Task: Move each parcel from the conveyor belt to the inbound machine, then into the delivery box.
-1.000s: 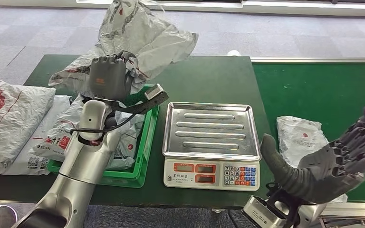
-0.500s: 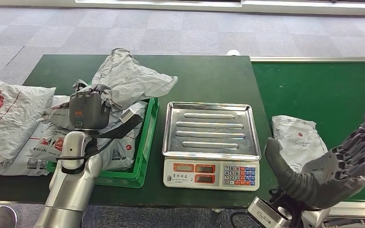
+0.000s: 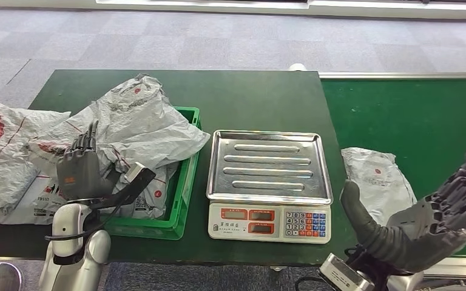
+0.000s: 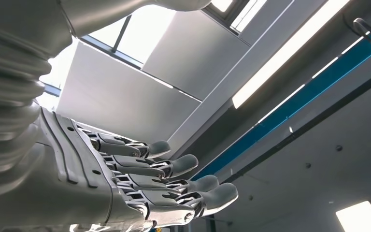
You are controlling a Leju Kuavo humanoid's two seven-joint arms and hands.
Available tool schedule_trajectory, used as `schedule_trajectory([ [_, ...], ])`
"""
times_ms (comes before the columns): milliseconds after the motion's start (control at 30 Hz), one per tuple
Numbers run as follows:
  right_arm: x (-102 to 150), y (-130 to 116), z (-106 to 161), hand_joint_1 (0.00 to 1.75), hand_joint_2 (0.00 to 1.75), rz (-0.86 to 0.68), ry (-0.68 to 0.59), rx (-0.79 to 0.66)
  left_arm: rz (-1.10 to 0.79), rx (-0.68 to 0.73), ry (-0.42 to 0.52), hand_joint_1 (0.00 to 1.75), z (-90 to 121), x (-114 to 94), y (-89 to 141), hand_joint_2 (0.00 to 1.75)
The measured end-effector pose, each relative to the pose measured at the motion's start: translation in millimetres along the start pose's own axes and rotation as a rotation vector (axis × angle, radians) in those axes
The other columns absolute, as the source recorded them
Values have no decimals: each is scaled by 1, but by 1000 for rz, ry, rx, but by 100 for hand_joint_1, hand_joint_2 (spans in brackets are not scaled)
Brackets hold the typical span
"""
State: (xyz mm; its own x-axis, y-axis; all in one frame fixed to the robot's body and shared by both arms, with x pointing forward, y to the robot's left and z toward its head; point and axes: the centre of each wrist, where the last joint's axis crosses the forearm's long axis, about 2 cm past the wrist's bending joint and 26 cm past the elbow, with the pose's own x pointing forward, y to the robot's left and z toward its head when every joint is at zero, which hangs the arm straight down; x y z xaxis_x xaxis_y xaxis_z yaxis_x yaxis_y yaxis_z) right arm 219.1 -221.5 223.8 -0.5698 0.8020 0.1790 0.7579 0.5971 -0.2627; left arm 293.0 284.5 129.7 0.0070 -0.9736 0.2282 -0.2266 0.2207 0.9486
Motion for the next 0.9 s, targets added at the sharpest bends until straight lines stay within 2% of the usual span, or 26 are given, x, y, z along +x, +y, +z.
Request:
schedule_trajectory([
  [67, 0, 0, 1, 0, 175, -1, 2, 2, 15, 5, -5, 0, 1, -1, 2, 175],
  [133, 0, -1, 2, 0, 175, -5, 8, 1, 110, -3, -63, 0, 3, -1, 4, 175],
  [300, -3, 2, 4, 0, 175, -39, 67, -13, 612, 14, -439, 0, 18, 6, 14, 175],
  [367, -8, 5, 5, 0, 175, -41, 93, -10, 705, 30, -537, 0, 25, 11, 22, 175],
  [533, -20, 10, 8, 0, 175, -4, 166, 25, 858, 73, -694, 0, 35, 17, 37, 175],
  [733, -59, 15, 15, 0, 175, 207, 323, 135, 1053, 236, -880, 0, 43, 26, 75, 175],
  [900, -112, 6, 27, 0, 175, 554, 444, 245, 1107, 249, -1106, 0, 52, 52, 107, 175],
])
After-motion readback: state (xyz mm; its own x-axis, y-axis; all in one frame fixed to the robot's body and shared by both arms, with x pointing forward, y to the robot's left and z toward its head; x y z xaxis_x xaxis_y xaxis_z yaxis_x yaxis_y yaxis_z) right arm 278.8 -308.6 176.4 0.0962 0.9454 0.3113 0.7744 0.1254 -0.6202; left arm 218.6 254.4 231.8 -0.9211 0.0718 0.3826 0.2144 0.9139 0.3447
